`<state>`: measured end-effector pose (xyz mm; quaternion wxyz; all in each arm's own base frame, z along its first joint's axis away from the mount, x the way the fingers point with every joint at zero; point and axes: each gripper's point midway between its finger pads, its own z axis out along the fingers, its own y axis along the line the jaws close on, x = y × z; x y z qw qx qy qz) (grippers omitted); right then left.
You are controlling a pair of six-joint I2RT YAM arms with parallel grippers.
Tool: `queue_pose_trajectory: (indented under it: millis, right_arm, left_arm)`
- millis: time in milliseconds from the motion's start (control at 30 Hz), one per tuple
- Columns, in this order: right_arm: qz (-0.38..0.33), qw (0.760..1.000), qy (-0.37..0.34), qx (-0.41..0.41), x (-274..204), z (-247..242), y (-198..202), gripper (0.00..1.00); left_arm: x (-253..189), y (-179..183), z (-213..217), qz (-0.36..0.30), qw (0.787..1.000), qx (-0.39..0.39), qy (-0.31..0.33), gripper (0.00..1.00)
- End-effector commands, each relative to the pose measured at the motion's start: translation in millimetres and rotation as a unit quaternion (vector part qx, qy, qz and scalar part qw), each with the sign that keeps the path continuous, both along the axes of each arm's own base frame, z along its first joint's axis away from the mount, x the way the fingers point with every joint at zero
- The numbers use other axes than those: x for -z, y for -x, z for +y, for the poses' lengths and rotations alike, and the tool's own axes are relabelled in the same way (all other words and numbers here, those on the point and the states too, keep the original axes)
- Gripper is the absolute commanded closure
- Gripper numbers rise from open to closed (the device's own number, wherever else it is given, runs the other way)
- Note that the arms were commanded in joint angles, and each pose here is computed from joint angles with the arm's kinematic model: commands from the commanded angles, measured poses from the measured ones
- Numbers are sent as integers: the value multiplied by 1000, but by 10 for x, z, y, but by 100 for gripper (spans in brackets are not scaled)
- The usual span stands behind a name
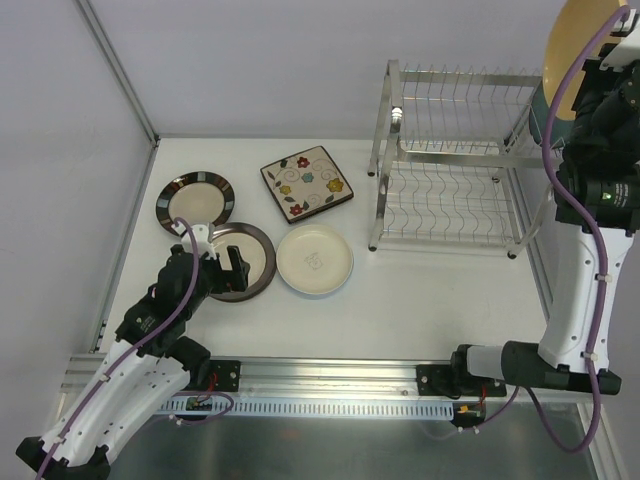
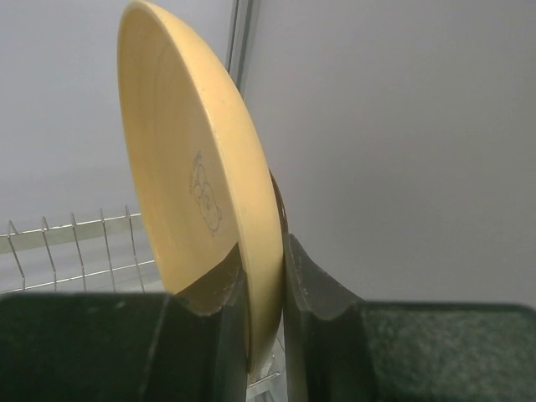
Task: Load the plates into the dish rack
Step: Insert the plate into the dish rack
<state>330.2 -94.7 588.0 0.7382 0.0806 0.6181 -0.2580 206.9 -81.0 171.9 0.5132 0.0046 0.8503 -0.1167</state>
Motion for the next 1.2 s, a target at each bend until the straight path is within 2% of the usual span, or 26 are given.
queue_pose_trajectory:
  millis: [0, 467, 600, 800, 1167]
  right_arm:
    - [-18, 999, -29, -36, 26, 21, -155, 99]
    - [34, 999, -36, 15, 638, -251, -528, 99]
    - [33, 998, -26, 36, 685, -316, -528, 99]
    - [-6, 999, -13, 49, 522, -358, -457, 100]
    - [28, 998, 20, 54, 681, -386, -551, 99]
  left_arm:
    - [8, -28, 15, -2, 1000, -8, -6, 1]
    - [57, -51, 21, 7, 1000, -12, -13, 1]
    - [47, -53, 33, 4, 1000, -14, -13, 1]
    - [50, -60, 40, 5, 1000, -17, -13, 1]
    - [69, -69, 33, 8, 1000, -14, -14, 1]
